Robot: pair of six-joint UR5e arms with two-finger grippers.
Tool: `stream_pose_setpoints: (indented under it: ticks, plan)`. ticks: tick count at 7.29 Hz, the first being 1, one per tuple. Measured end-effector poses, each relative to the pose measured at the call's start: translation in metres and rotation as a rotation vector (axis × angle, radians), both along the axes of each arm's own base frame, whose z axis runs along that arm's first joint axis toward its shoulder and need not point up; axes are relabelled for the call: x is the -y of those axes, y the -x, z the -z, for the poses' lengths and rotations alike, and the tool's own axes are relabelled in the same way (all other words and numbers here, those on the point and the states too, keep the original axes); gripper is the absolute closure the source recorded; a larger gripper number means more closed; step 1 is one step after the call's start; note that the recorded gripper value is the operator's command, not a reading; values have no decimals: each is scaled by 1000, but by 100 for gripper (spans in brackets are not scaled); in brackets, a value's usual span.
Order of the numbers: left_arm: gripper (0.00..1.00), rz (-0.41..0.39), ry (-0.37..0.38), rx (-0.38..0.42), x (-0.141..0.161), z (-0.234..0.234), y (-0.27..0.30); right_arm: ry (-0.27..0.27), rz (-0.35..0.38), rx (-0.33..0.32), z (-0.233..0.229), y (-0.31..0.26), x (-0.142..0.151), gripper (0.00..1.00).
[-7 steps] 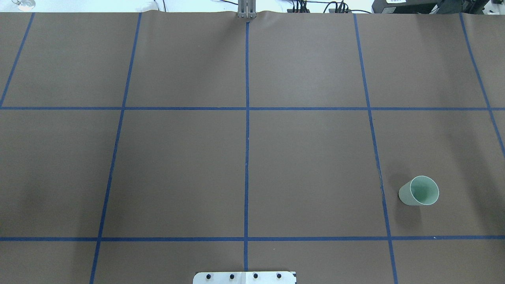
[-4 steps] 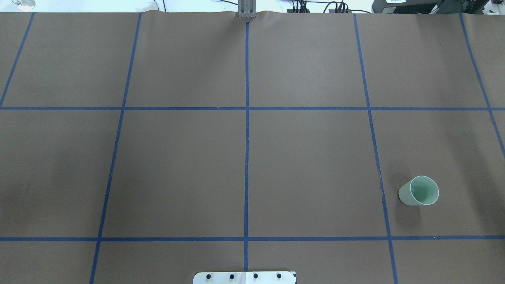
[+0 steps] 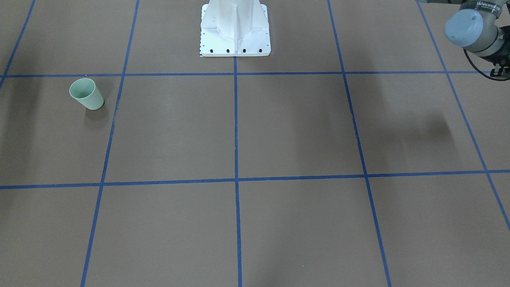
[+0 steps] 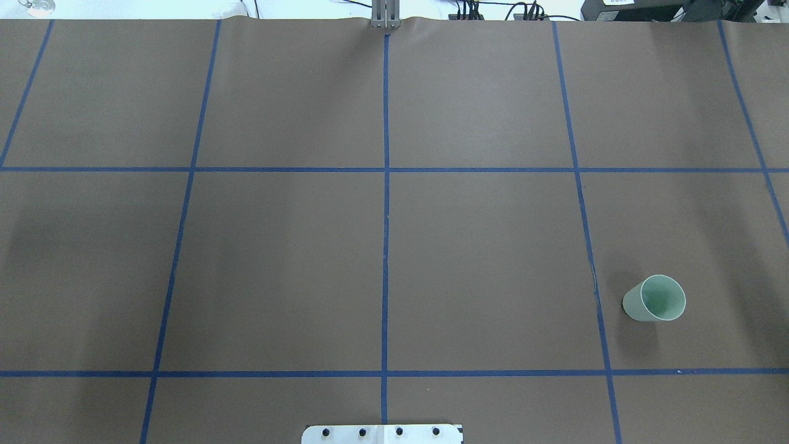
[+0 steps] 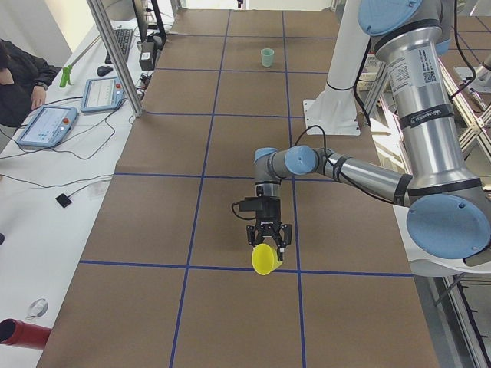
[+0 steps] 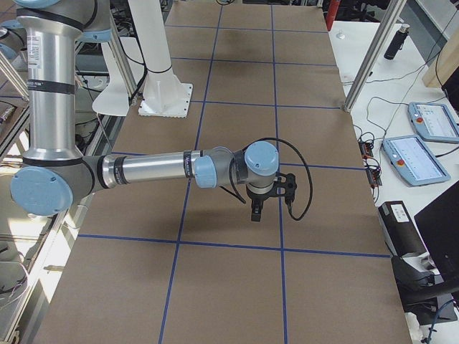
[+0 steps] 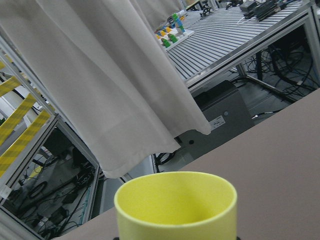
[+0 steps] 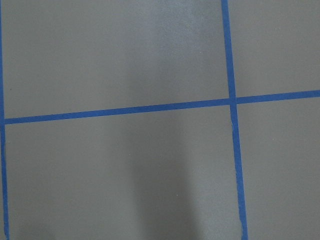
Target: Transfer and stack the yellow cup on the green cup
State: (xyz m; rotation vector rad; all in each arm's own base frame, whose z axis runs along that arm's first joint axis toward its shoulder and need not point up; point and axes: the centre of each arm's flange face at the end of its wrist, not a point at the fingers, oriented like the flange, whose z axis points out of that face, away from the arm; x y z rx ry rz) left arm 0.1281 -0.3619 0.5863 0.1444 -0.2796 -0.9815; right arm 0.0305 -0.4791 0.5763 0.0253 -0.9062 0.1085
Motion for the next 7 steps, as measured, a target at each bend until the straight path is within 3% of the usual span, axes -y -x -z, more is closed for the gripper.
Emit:
stream_pose_setpoints:
  ticks: [4,6,7]
  plan:
    - [86,-195,-203,-151,97,127,-67,8,1,-2,-5,1,8,0]
    - [87,-272,-313,-225,130,200,-94,10,1,-2,-6,2,17,0]
    - [94,-289,-384,-272,140,232,-104,9,2,-2,-6,2,20,0]
